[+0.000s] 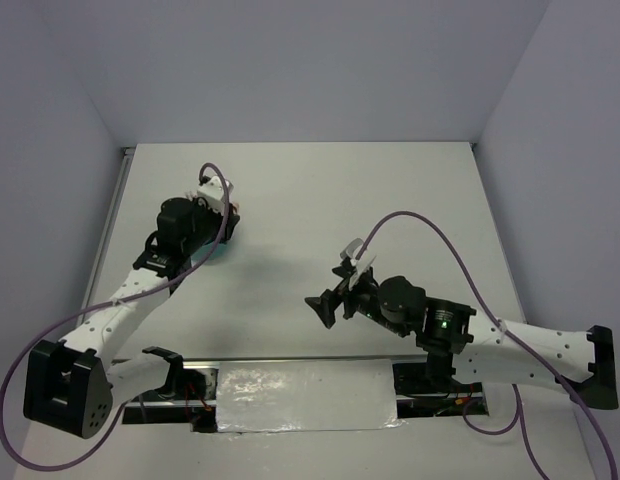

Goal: Sort the stationery into containers
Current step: Place the stapler in the storage box.

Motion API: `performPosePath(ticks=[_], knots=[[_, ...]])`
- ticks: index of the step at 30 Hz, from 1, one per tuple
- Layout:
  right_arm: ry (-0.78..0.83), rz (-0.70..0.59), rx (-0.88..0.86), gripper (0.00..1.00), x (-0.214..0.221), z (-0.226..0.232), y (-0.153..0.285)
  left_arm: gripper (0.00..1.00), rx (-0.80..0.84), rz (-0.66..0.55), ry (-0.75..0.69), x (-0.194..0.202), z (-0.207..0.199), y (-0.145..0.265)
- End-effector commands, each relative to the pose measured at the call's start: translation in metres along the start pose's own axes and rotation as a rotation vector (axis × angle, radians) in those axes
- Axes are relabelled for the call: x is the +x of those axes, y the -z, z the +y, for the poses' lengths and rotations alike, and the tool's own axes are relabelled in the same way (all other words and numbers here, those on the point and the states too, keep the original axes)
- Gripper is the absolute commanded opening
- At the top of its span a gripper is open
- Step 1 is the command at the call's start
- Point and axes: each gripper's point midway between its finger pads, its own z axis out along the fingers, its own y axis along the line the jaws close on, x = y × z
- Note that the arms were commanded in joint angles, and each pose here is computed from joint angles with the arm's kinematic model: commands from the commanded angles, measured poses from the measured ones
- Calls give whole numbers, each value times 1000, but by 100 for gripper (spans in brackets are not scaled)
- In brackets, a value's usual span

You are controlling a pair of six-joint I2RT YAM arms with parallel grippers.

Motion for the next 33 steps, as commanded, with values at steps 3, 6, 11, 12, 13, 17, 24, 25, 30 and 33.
performPosePath(ticks=[3,6,11,12,13,17,24,25,30,33], knots=[[3,-45,-34,100,2,-2,14,0,38,-134,-242,-25,5,0],[-1,-58,-66,100,4,2,16,0,28,-156,-254,-25,18,3],[-2,-59,-84,100,2,4,19,0,-31,-158,-299,-29,40,8],[-1,-59,-88,100,3,5,19,0,-10,-146,-302,-27,39,6],[-5,-71,-95,100,1,6,19,0,-6,-115,-299,-20,44,3],[-7,-76,-93,100,0,6,19,3,13,-66,-302,-8,48,0],[-5,-70,-75,100,2,3,17,8,23,-52,-275,6,46,0],[-7,-73,-75,100,1,3,17,9,25,-45,-266,12,45,0],[-10,-75,-71,100,2,2,18,12,13,-44,-258,18,46,-1],[-6,-74,-74,100,1,3,18,15,-5,-22,-249,27,49,-2]])
